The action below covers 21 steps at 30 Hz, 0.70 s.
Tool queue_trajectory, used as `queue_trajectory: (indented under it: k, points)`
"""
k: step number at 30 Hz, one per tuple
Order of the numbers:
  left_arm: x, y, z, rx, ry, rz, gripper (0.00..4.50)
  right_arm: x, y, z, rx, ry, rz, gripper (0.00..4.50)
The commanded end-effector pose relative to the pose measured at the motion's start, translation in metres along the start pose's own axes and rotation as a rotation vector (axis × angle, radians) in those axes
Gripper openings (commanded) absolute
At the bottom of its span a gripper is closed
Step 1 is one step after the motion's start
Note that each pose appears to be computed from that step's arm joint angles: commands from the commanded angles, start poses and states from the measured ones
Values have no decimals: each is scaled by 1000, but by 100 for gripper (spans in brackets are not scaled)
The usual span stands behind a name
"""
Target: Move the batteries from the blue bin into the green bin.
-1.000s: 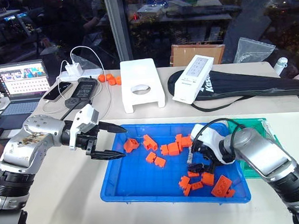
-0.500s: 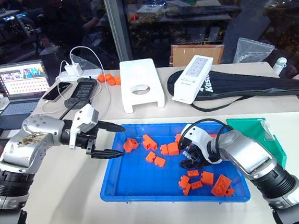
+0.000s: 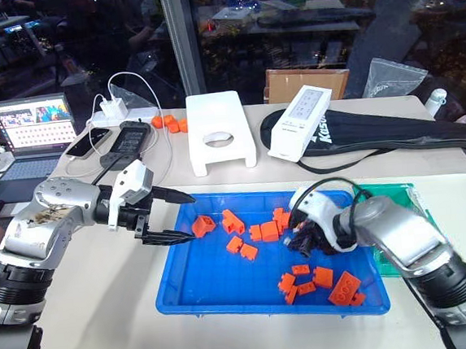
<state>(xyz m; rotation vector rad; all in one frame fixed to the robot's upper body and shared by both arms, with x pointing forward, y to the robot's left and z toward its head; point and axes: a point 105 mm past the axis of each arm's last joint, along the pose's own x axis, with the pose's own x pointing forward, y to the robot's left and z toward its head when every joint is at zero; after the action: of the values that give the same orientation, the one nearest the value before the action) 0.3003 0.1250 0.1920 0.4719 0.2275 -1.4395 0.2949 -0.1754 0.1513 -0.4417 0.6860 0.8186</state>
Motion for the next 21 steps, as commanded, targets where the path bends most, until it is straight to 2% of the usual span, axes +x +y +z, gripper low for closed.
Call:
queue_trajectory:
  k: [1, 5, 7, 15, 17, 18, 21]
  points:
    - [-4, 0, 14, 38, -34, -7, 450, -56, -49, 10, -19, -54, -216, 25]
    - [-2, 0, 15, 42, -41, -14, 450, -98, -89, -14, 8, 30, -408, 25]
    - [-1, 0, 16, 43, -46, -17, 450, -109, -97, -29, 28, 78, -448, 25]
    - [1, 4, 21, 43, -84, 16, 450, -92, -92, -67, 116, 137, -387, 25]
    - [2, 6, 23, 43, -102, 34, 450, -91, -92, -70, 127, 132, -387, 126]
    - [2, 8, 25, 36, -122, 48, 450, -91, -92, -70, 123, 136, -389, 141]
    - [1, 11, 29, 38, -139, 65, 450, -97, -95, -65, 105, 132, -411, 244]
